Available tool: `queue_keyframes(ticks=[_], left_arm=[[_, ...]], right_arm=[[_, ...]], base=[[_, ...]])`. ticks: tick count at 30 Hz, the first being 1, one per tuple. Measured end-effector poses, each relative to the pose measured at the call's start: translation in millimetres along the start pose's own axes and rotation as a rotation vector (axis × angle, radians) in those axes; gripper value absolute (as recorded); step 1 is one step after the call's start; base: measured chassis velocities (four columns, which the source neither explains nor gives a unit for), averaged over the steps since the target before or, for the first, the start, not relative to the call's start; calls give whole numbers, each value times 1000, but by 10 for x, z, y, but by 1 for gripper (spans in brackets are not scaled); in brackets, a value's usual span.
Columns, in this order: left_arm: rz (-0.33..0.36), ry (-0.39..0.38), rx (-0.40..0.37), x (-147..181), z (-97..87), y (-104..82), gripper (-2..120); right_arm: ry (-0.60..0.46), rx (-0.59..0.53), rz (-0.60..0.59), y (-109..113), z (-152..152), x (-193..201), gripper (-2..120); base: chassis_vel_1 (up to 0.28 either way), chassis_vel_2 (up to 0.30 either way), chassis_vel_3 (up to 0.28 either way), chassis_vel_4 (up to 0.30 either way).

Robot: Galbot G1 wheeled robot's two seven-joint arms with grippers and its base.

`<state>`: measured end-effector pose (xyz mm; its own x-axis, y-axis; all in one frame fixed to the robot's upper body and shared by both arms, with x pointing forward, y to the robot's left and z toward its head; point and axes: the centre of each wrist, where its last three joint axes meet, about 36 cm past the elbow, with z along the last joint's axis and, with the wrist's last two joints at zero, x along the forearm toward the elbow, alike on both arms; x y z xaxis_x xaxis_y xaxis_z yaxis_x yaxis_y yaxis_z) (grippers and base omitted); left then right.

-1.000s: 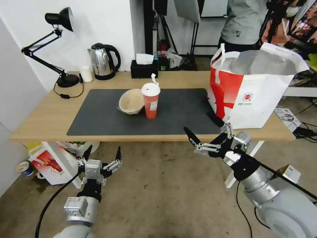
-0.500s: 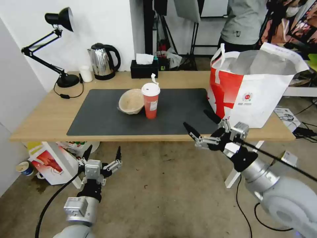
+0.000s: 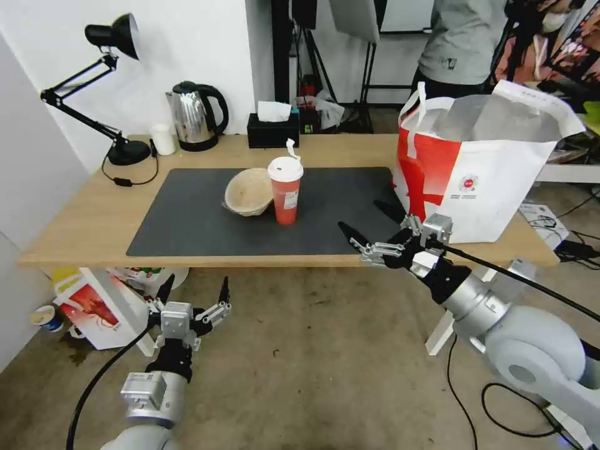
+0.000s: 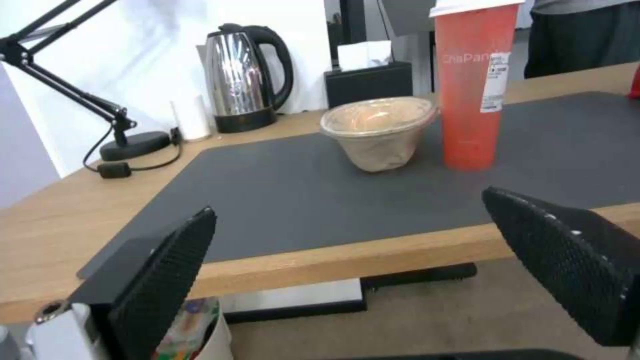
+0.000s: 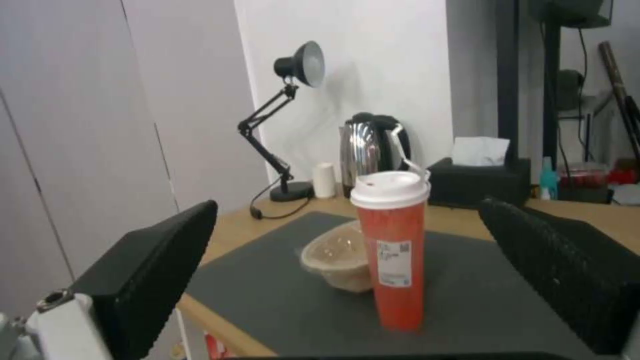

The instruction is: Pick up the trash from the table and place it into the takeout bag.

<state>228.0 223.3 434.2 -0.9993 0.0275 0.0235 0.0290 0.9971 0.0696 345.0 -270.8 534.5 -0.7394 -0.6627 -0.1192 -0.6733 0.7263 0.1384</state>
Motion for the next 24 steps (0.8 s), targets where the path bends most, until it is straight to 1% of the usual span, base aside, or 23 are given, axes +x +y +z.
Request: queue_keyframes(ticks=[3,7,18,24], left_arm=[[0,0,0,0,0,0,100],[0,0,0,0,0,0,100],[0,0,0,0,0,0,100],[0,0,0,0,0,0,100]], right_arm=[[2,2,-15,-25,-19,-145,100],[15,-6,-29,-24,17,-238,100],[38,-45,-53,-28,96,-381,100],[56,-47,-62,-62,162,-441,100]], base=[[0,0,0,0],[0,0,0,0],[0,0,0,0],[0,0,0,0]])
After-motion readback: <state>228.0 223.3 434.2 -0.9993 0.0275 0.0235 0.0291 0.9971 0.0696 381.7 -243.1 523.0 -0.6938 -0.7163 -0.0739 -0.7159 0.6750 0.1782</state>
